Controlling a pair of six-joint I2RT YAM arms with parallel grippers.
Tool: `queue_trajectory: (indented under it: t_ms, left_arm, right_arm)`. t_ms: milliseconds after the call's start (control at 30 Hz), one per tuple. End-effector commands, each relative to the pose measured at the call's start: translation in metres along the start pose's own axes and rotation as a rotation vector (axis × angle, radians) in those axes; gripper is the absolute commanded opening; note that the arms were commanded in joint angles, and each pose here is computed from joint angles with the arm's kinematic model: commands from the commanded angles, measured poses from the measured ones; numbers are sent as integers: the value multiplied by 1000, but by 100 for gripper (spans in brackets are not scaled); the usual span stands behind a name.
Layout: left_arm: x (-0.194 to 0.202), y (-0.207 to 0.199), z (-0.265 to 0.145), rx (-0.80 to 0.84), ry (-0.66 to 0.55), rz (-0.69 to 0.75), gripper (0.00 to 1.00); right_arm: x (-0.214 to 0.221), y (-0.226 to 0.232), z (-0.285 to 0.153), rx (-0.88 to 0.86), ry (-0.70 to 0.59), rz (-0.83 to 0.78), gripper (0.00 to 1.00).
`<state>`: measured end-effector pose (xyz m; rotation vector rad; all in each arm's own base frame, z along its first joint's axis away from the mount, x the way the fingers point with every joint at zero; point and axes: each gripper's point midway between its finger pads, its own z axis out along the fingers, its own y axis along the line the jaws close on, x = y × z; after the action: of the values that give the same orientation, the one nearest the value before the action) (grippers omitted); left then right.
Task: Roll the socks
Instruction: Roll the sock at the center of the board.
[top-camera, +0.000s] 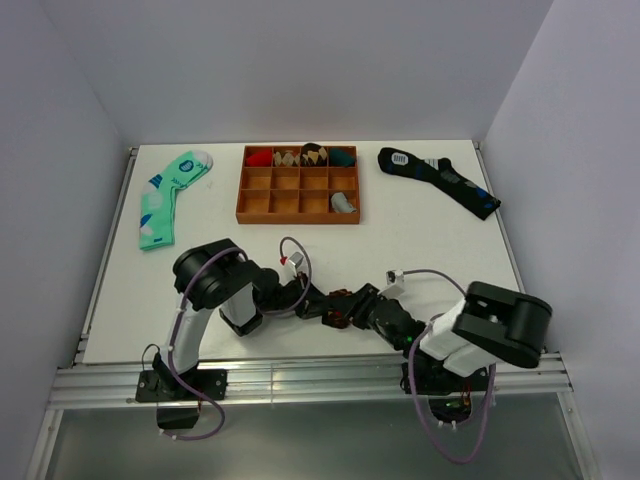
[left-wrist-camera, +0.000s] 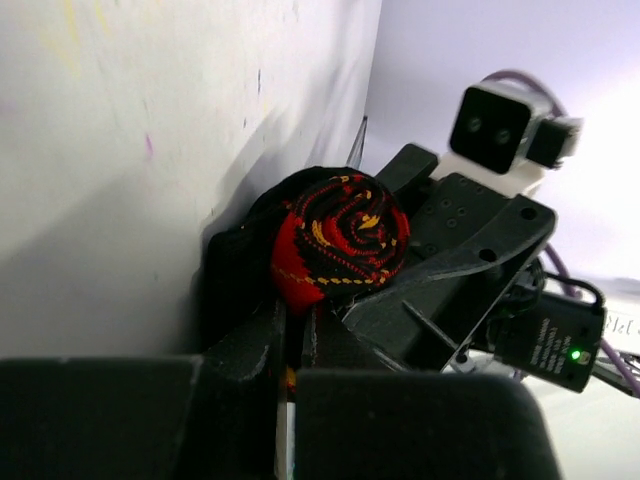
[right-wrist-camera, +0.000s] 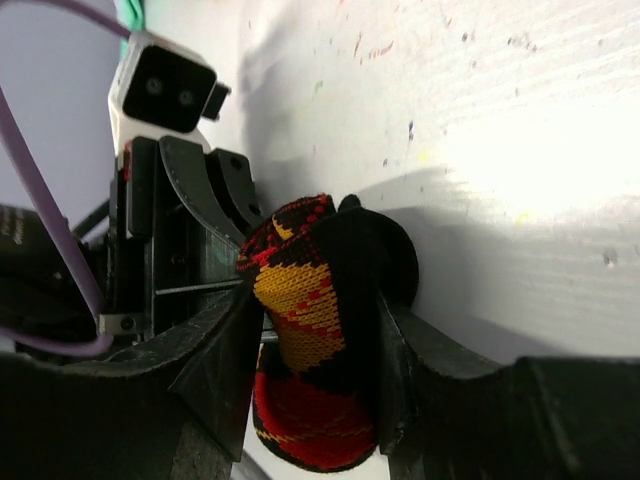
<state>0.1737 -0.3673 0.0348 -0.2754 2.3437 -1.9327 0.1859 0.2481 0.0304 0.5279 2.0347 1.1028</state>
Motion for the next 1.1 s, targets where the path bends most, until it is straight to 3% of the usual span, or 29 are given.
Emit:
queue_trajectory:
  t_ms: [0,167,233,367,600,900,1067]
  left_arm:
    - [140,-4,-20,-21,553,3,0]
    - [140,-39,-24,81,540,52,0]
    - [139,-50,-23,110,531,76,0]
    - [137,-72,-23,164,516,115,0]
    - [135,-76,-23,189,498,129,0]
    - [114,-49,-23,105,389,142,1]
    - [102,-40,-23,80,355,168,16]
  right_arm:
    - [44,70,-36,-285,284,-12,42]
    - [29,93,-42,-331,240,-14,36]
    - [29,89,-43,-316,242,-11,26]
    - [24,95,-50,-344,232,29,17]
    - [18,98,-57,-357,225,89,1]
    - [4,81,-60,-271,165,101,0]
    - [5,64,-59,-239,156,107,0]
